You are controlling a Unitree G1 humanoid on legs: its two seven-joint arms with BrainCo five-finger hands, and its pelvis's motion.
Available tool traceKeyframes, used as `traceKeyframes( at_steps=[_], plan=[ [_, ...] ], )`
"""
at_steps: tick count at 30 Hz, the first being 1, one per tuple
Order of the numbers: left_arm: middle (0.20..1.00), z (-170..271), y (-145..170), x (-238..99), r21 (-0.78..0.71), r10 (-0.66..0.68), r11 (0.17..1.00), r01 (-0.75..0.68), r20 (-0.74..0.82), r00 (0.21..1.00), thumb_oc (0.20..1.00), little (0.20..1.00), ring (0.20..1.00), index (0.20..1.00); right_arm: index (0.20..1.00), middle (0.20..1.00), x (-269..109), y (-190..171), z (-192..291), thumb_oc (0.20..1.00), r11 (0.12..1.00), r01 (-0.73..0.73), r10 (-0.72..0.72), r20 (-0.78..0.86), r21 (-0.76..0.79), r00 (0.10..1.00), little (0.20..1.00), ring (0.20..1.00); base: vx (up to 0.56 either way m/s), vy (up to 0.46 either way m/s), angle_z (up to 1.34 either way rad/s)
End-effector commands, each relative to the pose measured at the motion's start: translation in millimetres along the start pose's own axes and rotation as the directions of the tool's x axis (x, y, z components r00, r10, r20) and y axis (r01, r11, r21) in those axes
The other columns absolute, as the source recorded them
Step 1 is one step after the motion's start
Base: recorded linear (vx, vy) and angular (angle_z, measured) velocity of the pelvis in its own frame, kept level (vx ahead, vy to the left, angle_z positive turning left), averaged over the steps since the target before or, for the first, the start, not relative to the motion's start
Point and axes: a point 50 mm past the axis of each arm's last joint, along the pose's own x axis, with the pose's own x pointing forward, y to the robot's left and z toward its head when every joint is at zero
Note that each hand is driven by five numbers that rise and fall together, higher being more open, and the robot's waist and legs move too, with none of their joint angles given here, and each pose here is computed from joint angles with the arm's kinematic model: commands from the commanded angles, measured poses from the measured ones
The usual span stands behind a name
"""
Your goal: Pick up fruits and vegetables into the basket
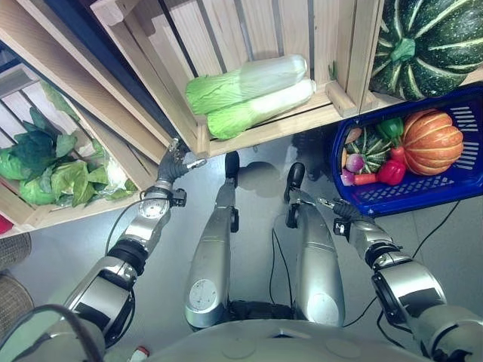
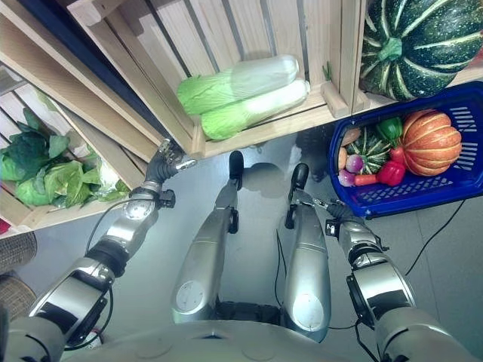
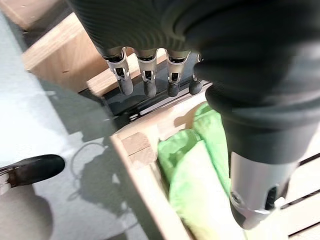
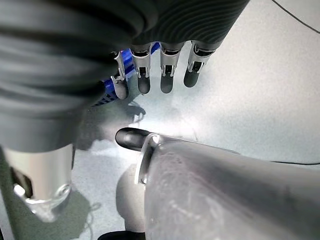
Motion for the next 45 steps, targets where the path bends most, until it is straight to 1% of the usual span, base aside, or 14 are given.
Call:
traceKeyframes(
  at_steps=[1,4,7,10,14,18,21,22,26,31,39,41,44,45],
  plan=[
    [1.000,75.7,-20.9,14.7,0.071,-0.109,0.993,0.090,0.362,0.926,1.000,1.000,1.000,1.000,1.000,1.000,-2.1,-12.0,-15.8,1.000,1.000,0.025,-0.025,-0.035,0.006,0.999,1.000,1.000,0.02,-0.019,0.04],
    [1.000,97.4,-19.4,16.1,0.160,-0.128,0.985,0.062,0.442,0.888,1.000,1.000,1.000,1.000,1.000,1.000,-2.0,-12.7,-14.9,1.000,1.000,0.027,-0.026,-0.033,0.010,0.999,1.000,1.000,0.02,-0.012,0.07],
    [1.000,112.2,-20.6,18.2,0.218,-0.169,0.973,0.071,0.477,0.863,1.000,1.000,1.000,1.000,1.000,1.000,-1.8,-10.9,-14.0,1.000,1.000,0.024,-0.024,-0.032,0.013,0.999,1.000,1.000,0.01,-0.005,0.04],
    [1.000,118.9,-23.6,18.8,0.227,-0.202,0.969,0.101,0.480,0.854,1.000,1.000,1.000,1.000,1.000,1.000,-1.7,-10.3,-14.0,1.000,1.000,0.022,-0.022,-0.033,0.017,0.999,1.000,1.000,0.00,0.000,0.00],
    [1.000,116.5,-29.2,17.6,0.223,-0.207,0.969,0.111,0.474,0.856,1.000,1.000,1.000,1.000,1.000,1.000,-1.7,-8.5,-15.4,1.000,0.999,0.022,-0.021,-0.032,0.025,0.999,1.000,1.000,0.00,0.000,0.00],
    [1.000,107.6,-29.3,11.7,0.190,-0.144,0.980,0.055,0.494,0.858,1.000,1.000,1.000,1.000,1.000,1.000,-2.0,-8.2,-17.6,1.000,0.999,0.023,-0.022,-0.032,0.034,0.999,1.000,1.000,0.00,0.000,0.00],
    [1.000,102.4,-26.9,6.0,0.114,-0.033,0.993,-0.031,0.517,0.855,1.000,1.000,1.000,1.000,1.000,1.000,-2.1,-5.4,-19.6,1.000,0.999,0.022,-0.021,-0.031,0.046,0.999,1.000,1.000,0.00,0.000,0.00],
    [1.000,100.5,-27.2,1.6,0.102,0.011,0.992,-0.079,0.545,0.838,1.000,1.000,1.000,1.000,1.000,1.000,-2.2,-3.5,-20.7,1.000,0.998,0.023,-0.021,-0.033,0.055,0.999,1.000,1.000,0.02,-0.034,0.02],
    [1.000,96.6,-25.5,-9.1,0.044,0.117,0.983,-0.176,0.590,0.799,1.000,1.000,1.000,1.000,1.000,1.000,-2.7,0.9,-25.0,1.000,0.997,0.019,-0.016,-0.038,0.076,0.999,1.000,1.000,0.01,-0.037,0.02],
    [1.000,100.8,-28.2,-20.0,0.026,0.185,0.963,-0.270,0.664,0.724,1.000,1.000,1.000,1.000,1.000,1.000,-2.5,8.8,-24.1,1.000,0.995,0.012,-0.008,-0.045,0.100,0.999,1.000,1.000,0.01,-0.044,0.05],
    [1.000,111.6,-29.9,-22.6,0.005,0.207,0.954,-0.299,0.711,0.672,1.000,1.000,1.000,1.000,1.000,1.000,-2.0,12.4,-20.2,1.000,0.994,0.011,-0.007,-0.042,0.111,0.999,1.000,1.000,0.00,-0.005,0.01],
    [1.000,117.3,-33.6,-25.1,0.026,0.186,0.951,-0.309,0.751,0.633,1.000,1.000,1.000,1.000,1.000,1.000,-1.9,12.5,-19.2,1.000,0.993,0.010,-0.005,-0.041,0.114,0.999,1.000,1.000,0.00,0.000,0.00],
    [1.000,124.0,-36.8,-26.7,0.057,0.149,0.949,-0.309,0.783,0.603,1.000,1.000,1.000,1.000,1.000,1.000,-1.8,12.9,-18.8,1.000,0.993,0.008,-0.003,-0.043,0.114,0.999,1.000,1.000,0.00,-0.006,0.01],
    [1.000,128.7,-39.7,-28.2,0.085,0.116,0.947,-0.311,0.811,0.574,1.000,1.000,1.000,1.000,1.000,1.000,-1.8,13.3,-18.5,1.000,0.993,0.008,-0.003,-0.042,0.116,0.999,1.000,1.000,-0.01,-0.013,0.04]
  ],
)
